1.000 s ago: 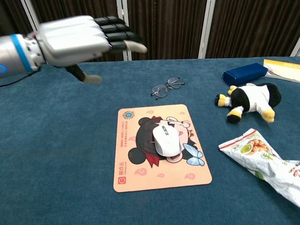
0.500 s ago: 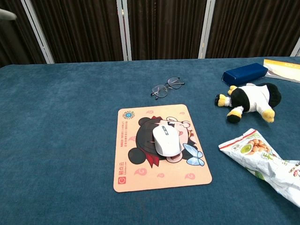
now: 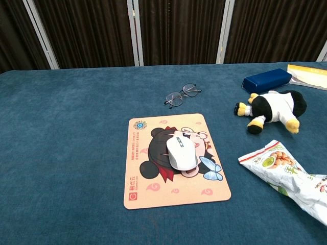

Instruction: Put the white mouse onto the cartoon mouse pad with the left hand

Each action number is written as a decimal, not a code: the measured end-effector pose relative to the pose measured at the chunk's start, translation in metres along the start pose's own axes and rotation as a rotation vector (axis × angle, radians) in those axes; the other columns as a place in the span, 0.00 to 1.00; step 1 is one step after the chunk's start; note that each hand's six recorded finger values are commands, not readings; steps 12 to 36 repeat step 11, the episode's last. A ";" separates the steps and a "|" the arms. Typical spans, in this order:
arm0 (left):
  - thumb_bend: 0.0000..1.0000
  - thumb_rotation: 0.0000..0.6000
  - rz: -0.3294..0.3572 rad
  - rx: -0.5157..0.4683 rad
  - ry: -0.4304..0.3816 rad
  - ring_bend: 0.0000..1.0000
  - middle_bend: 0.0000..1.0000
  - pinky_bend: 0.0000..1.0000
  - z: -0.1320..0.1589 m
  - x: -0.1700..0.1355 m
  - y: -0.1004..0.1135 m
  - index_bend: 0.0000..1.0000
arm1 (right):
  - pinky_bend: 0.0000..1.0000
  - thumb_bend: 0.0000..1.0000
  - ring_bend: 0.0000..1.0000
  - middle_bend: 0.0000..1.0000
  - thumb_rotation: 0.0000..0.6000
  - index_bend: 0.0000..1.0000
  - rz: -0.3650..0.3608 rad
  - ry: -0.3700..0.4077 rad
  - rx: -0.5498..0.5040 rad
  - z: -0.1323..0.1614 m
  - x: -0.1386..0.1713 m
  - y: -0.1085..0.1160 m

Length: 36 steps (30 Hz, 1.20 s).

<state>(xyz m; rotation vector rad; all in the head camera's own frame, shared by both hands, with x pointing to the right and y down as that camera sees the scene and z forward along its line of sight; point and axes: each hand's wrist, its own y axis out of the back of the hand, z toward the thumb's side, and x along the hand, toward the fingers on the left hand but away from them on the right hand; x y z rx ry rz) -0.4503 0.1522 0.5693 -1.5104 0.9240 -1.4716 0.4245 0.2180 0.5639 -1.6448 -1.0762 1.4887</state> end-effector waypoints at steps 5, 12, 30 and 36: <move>0.08 1.00 -0.015 -0.041 0.021 0.00 0.00 0.00 -0.007 -0.015 -0.006 0.00 | 0.00 0.11 0.00 0.00 1.00 0.00 0.002 0.002 -0.001 0.001 -0.001 0.000; 0.09 1.00 -0.023 -0.033 0.042 0.00 0.00 0.00 -0.010 -0.019 -0.009 0.00 | 0.00 0.11 0.00 0.00 1.00 0.00 0.002 0.001 0.001 0.001 -0.001 0.000; 0.09 1.00 -0.023 -0.033 0.042 0.00 0.00 0.00 -0.010 -0.019 -0.009 0.00 | 0.00 0.11 0.00 0.00 1.00 0.00 0.002 0.001 0.001 0.001 -0.001 0.000; 0.09 1.00 -0.023 -0.033 0.042 0.00 0.00 0.00 -0.010 -0.019 -0.009 0.00 | 0.00 0.11 0.00 0.00 1.00 0.00 0.002 0.001 0.001 0.001 -0.001 0.000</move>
